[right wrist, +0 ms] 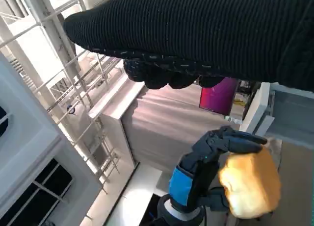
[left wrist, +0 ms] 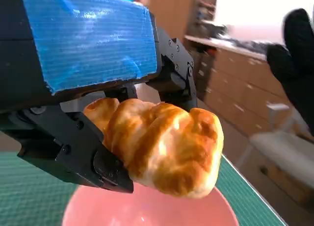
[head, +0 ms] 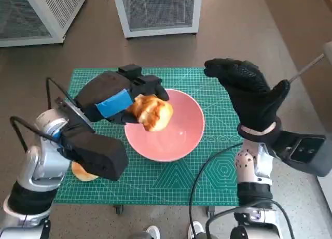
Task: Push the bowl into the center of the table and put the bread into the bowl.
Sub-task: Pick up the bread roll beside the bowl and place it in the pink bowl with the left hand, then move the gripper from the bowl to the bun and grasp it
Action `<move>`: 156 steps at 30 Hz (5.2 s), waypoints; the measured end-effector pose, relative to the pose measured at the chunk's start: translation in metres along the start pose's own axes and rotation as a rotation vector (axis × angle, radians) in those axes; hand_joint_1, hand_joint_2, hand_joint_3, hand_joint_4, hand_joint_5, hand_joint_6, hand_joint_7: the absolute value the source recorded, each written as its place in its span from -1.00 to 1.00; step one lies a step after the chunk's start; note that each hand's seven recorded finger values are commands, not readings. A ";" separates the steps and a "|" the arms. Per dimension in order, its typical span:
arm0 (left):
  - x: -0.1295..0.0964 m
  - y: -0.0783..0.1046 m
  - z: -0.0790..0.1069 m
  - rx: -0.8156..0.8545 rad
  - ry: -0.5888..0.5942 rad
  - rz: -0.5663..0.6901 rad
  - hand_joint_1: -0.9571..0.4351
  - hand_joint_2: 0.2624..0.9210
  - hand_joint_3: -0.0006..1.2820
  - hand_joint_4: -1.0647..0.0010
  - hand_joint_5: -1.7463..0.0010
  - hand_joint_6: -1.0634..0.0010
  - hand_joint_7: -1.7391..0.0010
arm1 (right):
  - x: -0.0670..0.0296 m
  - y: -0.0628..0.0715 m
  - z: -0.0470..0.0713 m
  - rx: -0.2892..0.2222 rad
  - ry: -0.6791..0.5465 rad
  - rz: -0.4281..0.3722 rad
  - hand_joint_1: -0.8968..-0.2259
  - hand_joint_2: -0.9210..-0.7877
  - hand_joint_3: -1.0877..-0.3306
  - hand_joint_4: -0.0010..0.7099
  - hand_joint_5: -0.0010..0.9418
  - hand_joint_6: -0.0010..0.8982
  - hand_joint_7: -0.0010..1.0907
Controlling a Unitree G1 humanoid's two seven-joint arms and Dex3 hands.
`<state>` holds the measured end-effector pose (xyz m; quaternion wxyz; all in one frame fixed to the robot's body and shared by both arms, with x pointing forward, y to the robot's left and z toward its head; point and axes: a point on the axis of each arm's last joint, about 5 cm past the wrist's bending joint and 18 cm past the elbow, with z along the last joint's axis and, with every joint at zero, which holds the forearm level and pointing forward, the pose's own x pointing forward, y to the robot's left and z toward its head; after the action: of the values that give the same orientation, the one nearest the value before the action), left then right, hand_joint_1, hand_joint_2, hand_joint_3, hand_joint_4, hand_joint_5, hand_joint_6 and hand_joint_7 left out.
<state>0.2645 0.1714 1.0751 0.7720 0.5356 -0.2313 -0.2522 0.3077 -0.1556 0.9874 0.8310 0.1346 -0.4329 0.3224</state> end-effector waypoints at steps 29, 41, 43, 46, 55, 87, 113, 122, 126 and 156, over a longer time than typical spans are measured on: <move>-0.001 0.002 0.010 -0.045 0.074 -0.017 0.16 0.60 -0.99 0.72 1.00 0.39 0.98 | 0.0002 0.000 0.001 0.000 -0.002 -0.009 -0.13 -1.00 0.13 -0.39 -1.00 -0.16 -1.00; -0.025 0.008 0.012 -0.042 0.077 0.039 0.13 0.60 -0.99 0.73 1.00 0.37 0.98 | -0.0038 0.002 0.000 0.004 0.005 -0.019 -0.15 -1.00 0.14 -0.38 -1.00 -0.16 -1.00; -0.033 0.010 0.011 -0.044 0.082 0.051 0.15 0.59 -1.00 0.73 1.00 0.37 0.98 | -0.0055 0.003 0.000 0.005 0.008 -0.023 -0.15 -1.00 0.14 -0.38 -1.00 -0.15 -1.00; -0.052 0.015 0.010 -0.057 0.095 0.072 0.18 0.59 -1.00 0.74 1.00 0.36 0.98 | -0.0069 0.004 -0.001 0.007 0.010 -0.023 -0.16 -1.00 0.14 -0.38 -1.00 -0.16 -1.00; -0.105 0.022 0.008 -0.051 0.226 0.121 0.19 0.54 -1.00 0.76 1.00 0.37 0.99 | -0.0064 0.005 0.001 0.008 0.004 -0.015 -0.17 -1.00 0.15 -0.38 -1.00 -0.17 -1.00; -0.147 -0.007 0.037 -0.129 0.593 -0.035 0.16 0.46 -1.00 0.74 1.00 0.52 1.00 | -0.0069 0.007 -0.002 0.058 0.010 -0.028 -0.21 -1.00 0.29 -0.38 -0.99 -0.14 -0.99; -0.130 -0.066 -0.006 -0.133 0.775 -0.159 0.16 0.54 -0.99 0.72 0.99 0.52 1.00 | -0.0085 0.002 0.001 0.044 0.017 -0.027 -0.20 -1.00 0.22 -0.38 -1.00 -0.15 -0.99; -0.120 -0.081 -0.018 -0.091 0.853 -0.164 0.22 0.59 -0.98 0.62 0.98 0.40 0.97 | -0.0083 0.002 0.002 0.044 0.019 -0.024 -0.20 -1.00 0.21 -0.39 -1.00 -0.15 -0.99; -0.117 -0.087 -0.025 -0.065 0.882 -0.145 0.27 0.66 -0.98 0.47 0.98 0.26 0.96 | -0.0083 0.002 0.002 0.042 0.020 -0.024 -0.20 -1.00 0.21 -0.39 -1.00 -0.15 -0.99; -0.112 -0.110 -0.048 0.016 0.859 -0.073 0.38 1.00 -0.90 -0.29 -0.35 -0.19 -0.32 | -0.0097 -0.004 0.006 0.026 0.041 -0.010 -0.17 -1.00 0.20 -0.38 -1.00 -0.15 -0.99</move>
<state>0.1929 0.2437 0.9462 0.7845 0.6059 0.1284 -0.0317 0.3024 -0.1660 0.9835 0.8393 0.1409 -0.4111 0.3267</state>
